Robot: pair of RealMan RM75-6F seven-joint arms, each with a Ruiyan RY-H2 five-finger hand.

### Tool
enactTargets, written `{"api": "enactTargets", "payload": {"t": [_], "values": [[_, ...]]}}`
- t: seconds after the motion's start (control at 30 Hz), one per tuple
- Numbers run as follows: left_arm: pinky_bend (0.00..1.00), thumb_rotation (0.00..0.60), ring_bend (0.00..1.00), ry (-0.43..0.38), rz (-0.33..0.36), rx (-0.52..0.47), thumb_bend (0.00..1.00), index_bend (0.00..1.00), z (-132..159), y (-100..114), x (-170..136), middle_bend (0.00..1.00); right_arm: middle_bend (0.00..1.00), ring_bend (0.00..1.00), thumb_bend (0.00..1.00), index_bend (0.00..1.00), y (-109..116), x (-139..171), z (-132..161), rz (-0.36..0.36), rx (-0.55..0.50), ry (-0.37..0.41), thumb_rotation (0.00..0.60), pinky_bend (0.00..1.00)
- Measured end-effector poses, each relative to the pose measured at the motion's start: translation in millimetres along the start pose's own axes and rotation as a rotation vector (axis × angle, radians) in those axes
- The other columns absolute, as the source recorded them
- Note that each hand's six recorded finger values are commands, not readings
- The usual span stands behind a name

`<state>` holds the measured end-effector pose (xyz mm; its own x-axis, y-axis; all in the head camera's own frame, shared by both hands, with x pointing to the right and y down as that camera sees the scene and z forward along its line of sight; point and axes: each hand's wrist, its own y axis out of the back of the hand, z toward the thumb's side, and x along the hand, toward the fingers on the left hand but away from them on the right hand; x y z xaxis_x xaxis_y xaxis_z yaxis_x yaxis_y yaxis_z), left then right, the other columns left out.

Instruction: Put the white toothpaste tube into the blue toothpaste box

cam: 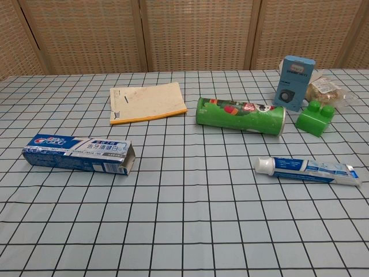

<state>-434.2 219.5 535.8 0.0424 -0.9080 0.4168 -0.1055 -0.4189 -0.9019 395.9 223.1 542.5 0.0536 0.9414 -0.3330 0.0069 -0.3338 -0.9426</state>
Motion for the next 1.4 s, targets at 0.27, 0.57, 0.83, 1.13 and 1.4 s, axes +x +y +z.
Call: {"api": "enactTargets", "payload": {"t": [0.27,0.57,0.83,1.13,1.4], "values": [[0.00,0.600,0.00,-0.007,0.003,-0.005,0.00,0.00,-0.1,0.7,-0.3,0.00,0.02,0.00,0.00,0.07,-5.9,-1.3,2.6,0.011,-0.021,0.016,0.600,0.00],[0.00,0.600,0.00,0.011,-0.006,-0.005,0.00,0.00,-3.0,-1.6,5.8,0.00,0.23,0.19,0.03,0.24,-39.1,-29.5,17.4,0.131,0.022,0.110,0.600,0.18],[0.00,0.600,0.00,0.041,-0.020,0.000,0.00,0.00,-7.6,-5.9,14.3,0.00,0.35,0.33,0.14,0.33,-81.7,-73.3,56.8,0.270,-0.004,0.198,0.600,0.28],[0.00,0.600,0.00,0.059,-0.042,-0.012,0.00,0.00,-11.6,-8.5,18.1,0.00,0.38,0.37,0.22,0.34,-116.6,-100.8,90.2,0.298,-0.023,0.184,0.600,0.37],[0.00,0.600,0.00,0.064,-0.048,-0.010,0.00,0.00,-13.0,-9.6,19.4,0.00,0.43,0.43,0.31,0.38,-141.3,-110.5,104.7,0.317,-0.011,0.158,0.600,0.47]]}}
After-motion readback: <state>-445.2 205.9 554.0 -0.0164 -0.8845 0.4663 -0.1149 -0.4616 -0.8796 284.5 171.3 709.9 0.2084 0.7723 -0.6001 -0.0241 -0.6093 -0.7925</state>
